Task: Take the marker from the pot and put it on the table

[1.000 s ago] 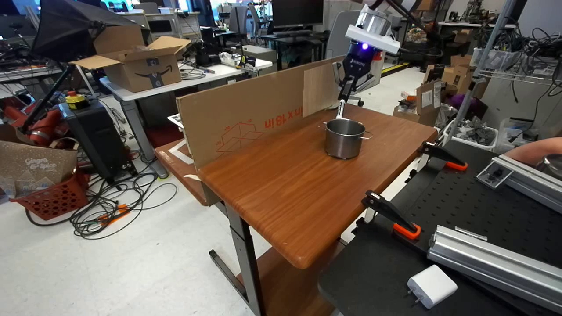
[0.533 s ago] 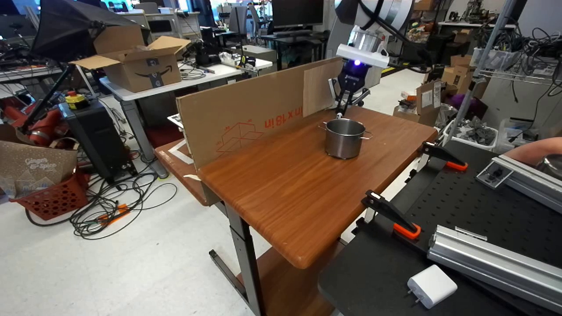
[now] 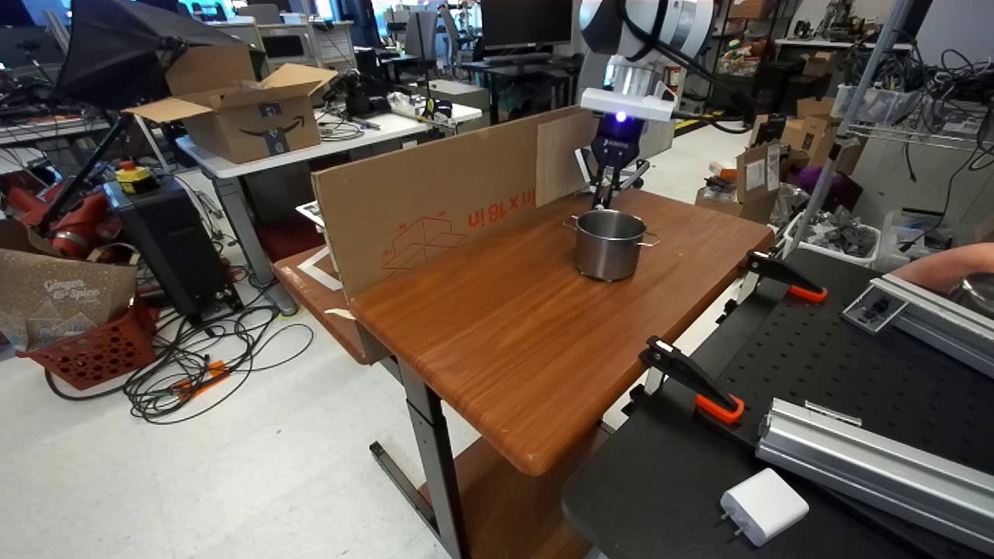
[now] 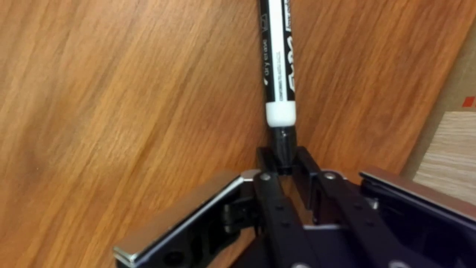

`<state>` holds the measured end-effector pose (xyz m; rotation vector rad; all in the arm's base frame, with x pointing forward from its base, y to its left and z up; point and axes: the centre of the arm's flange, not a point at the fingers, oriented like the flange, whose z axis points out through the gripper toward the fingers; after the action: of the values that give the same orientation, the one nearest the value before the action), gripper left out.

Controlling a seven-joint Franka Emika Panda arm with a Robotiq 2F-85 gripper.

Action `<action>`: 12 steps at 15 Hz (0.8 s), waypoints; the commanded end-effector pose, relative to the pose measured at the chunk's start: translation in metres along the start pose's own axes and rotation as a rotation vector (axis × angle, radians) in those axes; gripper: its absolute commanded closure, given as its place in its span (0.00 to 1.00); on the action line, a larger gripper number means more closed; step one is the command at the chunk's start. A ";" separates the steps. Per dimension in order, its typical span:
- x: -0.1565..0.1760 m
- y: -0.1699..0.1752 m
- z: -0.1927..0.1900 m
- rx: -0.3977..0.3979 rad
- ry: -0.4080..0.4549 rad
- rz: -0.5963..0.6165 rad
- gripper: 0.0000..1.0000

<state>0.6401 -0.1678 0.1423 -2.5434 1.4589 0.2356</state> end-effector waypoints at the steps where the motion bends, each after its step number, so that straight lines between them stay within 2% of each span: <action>1: 0.010 -0.010 0.006 -0.066 -0.016 0.012 0.55; 9: 0.010 -0.013 0.008 -0.088 -0.039 0.001 0.01; 12: 0.010 -0.011 0.008 -0.090 -0.040 0.001 0.00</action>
<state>0.6475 -0.1666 0.1330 -2.5677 1.4613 0.3203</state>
